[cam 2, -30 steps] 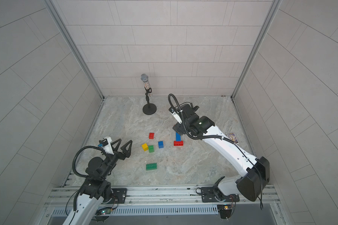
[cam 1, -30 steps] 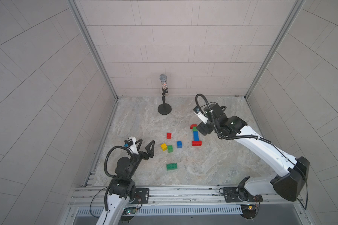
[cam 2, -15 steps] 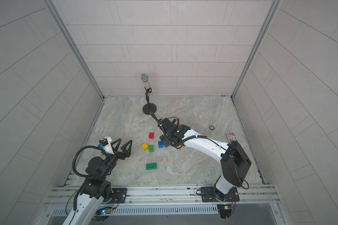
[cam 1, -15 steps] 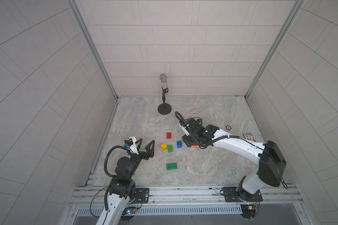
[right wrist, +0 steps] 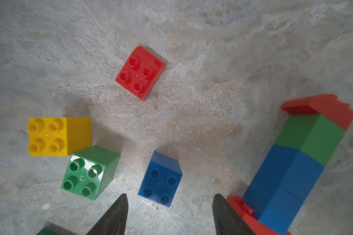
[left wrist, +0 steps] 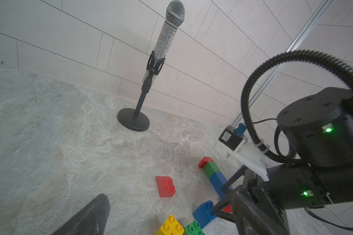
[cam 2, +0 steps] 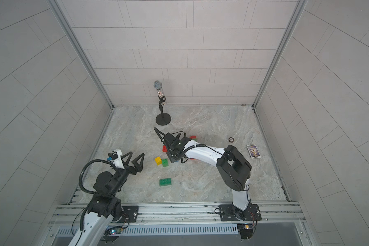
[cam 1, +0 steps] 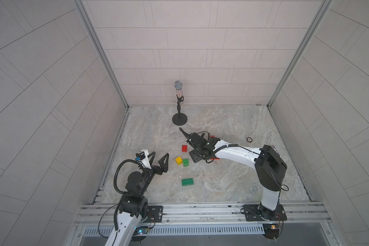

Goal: Assemble the number 1 with lego
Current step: Pick up the lego brick from the center of the board.

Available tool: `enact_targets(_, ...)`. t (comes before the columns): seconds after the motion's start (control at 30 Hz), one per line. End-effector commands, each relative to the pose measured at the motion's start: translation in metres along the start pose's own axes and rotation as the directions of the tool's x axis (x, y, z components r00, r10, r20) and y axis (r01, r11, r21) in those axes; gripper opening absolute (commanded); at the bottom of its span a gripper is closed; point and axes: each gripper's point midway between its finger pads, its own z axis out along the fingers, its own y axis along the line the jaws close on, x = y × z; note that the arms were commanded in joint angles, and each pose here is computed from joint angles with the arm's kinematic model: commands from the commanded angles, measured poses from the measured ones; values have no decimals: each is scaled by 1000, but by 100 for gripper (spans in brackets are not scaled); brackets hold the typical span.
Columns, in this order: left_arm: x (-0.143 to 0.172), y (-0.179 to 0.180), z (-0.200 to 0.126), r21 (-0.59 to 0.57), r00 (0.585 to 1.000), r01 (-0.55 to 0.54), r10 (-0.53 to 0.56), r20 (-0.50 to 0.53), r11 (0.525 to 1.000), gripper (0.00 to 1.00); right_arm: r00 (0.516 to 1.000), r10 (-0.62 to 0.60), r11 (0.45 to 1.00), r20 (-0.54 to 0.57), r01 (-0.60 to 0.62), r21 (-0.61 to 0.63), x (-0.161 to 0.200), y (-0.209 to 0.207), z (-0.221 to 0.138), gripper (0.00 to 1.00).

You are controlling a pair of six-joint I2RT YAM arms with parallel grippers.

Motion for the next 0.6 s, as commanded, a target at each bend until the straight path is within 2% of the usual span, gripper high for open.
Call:
enact_targets(0.0, 7, 5, 1, -11, 1000, 10, -10, -8, 1000, 100, 999, 29, 999, -28, -29, 14, 3, 2, 5, 63)
enact_targets(0.2, 7, 5, 1, -13, 1000, 10, -10, -8, 1000, 100, 998, 31, 1000, -51, -31, 3, 7, 7, 20, 53)
enact_targets(0.43, 7, 5, 1, -14, 1000, 10, -10, -8, 1000, 100, 998, -4, 1000, -67, 3, -19, 11, 10, 18, 28)
enact_targets(0.5, 7, 5, 1, -13, 1000, 10, -10, -8, 1000, 100, 997, -32, 999, -65, 29, -43, 11, 12, 9, 18)
enact_targets(0.57, 7, 5, 1, -14, 1000, 10, -10, -8, 1000, 100, 995, -87, 992, -53, 82, -91, 11, 17, -5, 15)
